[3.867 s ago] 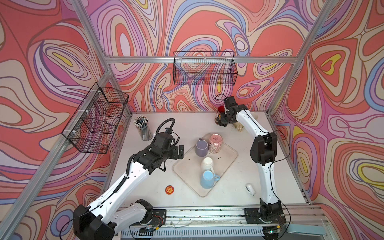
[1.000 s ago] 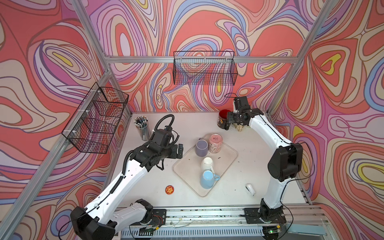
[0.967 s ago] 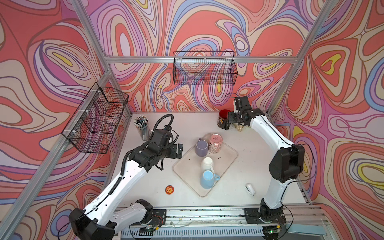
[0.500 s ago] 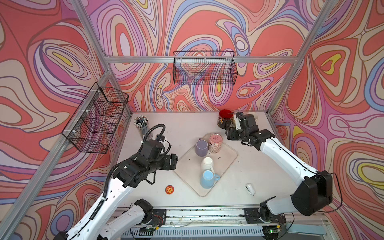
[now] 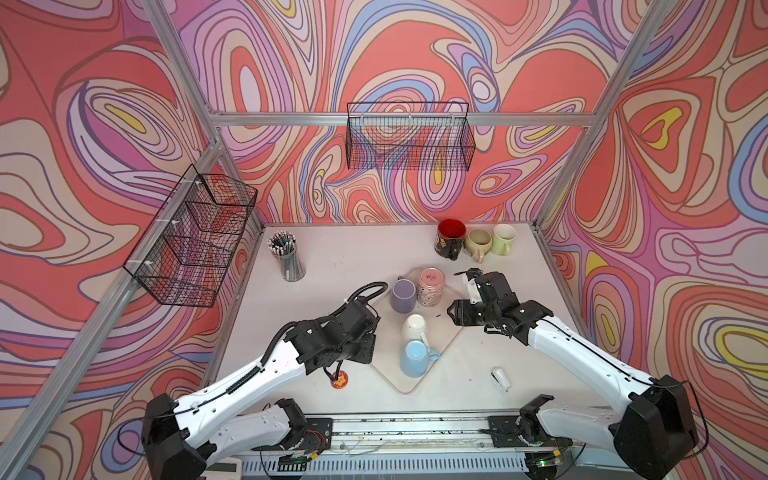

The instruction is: Turn the mug right side up

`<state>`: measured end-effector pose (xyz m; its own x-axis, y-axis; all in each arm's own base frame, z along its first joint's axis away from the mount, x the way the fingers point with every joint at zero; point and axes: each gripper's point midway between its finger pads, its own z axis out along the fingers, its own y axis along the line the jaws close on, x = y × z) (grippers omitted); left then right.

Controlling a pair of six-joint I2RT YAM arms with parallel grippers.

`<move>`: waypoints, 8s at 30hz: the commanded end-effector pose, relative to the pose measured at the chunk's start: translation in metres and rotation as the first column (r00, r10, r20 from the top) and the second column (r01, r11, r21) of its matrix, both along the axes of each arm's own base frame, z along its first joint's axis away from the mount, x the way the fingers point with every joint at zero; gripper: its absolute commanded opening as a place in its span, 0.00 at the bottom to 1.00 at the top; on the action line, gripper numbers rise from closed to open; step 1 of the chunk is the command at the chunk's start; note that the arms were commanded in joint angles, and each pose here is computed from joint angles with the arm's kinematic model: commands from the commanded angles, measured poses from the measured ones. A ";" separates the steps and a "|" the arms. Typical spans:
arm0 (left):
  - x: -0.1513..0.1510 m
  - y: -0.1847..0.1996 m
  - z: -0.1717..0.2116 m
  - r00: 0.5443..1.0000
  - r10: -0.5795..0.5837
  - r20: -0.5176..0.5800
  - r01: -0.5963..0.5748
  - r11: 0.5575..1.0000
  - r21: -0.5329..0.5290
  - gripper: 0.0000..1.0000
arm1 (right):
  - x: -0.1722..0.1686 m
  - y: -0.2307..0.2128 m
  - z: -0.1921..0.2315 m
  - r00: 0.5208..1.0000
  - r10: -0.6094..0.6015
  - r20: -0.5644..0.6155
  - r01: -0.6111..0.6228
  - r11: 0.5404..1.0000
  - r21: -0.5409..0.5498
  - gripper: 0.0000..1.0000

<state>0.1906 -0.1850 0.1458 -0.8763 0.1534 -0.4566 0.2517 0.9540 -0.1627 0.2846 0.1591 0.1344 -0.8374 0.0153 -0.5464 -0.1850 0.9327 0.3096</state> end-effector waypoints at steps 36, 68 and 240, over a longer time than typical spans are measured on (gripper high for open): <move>0.106 -0.159 -0.047 0.992 -0.126 -0.027 0.122 0.984 -0.128 0.10 | 0.002 0.019 -0.039 0.995 -0.055 -0.088 0.066 0.990 0.122 0.26; 0.097 -0.143 -0.003 0.987 -0.149 0.056 0.156 0.976 -0.152 0.07 | -0.057 0.028 -0.055 0.977 0.013 -0.213 0.028 0.981 0.191 0.44; 0.095 -0.145 0.125 0.953 -0.200 0.230 0.290 0.826 -0.483 0.00 | -0.037 0.031 0.070 0.983 0.090 0.162 -0.175 0.739 0.651 0.67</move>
<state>0.2812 -0.3157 0.2156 -0.8015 0.1786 -0.5708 0.4743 0.7711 -0.4247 0.2489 0.1807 0.1837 -0.8060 0.2811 -0.5210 -0.2989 0.5663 0.7681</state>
